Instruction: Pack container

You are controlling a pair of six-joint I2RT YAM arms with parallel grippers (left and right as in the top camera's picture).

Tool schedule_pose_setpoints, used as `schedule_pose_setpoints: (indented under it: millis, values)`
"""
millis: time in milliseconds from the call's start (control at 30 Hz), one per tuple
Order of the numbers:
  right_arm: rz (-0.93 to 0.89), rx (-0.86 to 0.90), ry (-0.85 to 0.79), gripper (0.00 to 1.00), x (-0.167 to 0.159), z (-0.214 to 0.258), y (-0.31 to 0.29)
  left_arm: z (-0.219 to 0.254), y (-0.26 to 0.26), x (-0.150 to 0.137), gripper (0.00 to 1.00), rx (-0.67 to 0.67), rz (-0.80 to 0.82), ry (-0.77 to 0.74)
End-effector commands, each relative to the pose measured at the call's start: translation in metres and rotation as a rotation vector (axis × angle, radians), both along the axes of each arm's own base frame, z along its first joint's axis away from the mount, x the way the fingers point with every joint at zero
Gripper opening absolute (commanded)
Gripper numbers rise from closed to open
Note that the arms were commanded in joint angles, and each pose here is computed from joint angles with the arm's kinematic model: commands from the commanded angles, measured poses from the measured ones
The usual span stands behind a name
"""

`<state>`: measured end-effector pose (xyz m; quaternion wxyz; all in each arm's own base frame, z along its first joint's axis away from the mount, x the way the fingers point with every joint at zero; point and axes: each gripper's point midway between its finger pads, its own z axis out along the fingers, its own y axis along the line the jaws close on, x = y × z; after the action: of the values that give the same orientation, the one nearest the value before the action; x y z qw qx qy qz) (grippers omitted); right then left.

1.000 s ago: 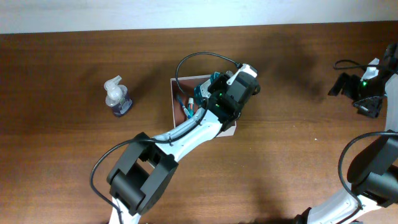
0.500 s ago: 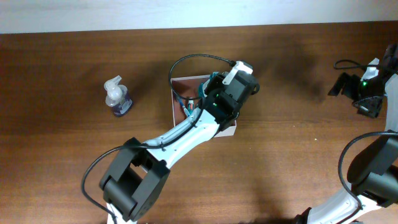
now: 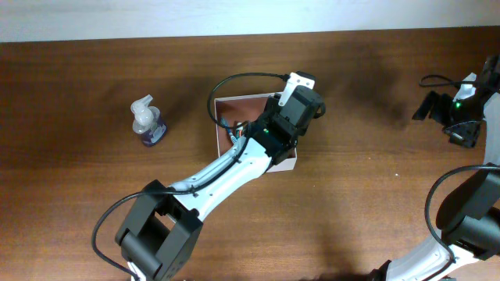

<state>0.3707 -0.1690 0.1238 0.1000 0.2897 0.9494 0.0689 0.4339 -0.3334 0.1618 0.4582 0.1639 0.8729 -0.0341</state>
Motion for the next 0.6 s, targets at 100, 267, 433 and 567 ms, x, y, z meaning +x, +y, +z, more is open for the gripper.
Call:
schedule_pose_setpoints:
  millis: [100,267,433,567]
  values:
    - [-0.003,-0.003,-0.003,0.99,0.0,0.001,0.001,0.04,0.011,0.018,0.12,-0.143,0.01,-0.02]
    - [-0.003,-0.003,-0.003,0.99,0.0,0.001,0.001,0.04,0.024,0.028,0.12,-0.15,0.032,-0.016]
    - [-0.003,-0.003,-0.003,0.99,0.0,0.001,0.001,0.037,0.026,0.027,0.4,-0.145,0.03,0.0]
    - [-0.003,-0.003,-0.003,0.99,0.0,0.001,0.001,0.035,0.023,0.025,0.4,-0.152,0.011,0.013]
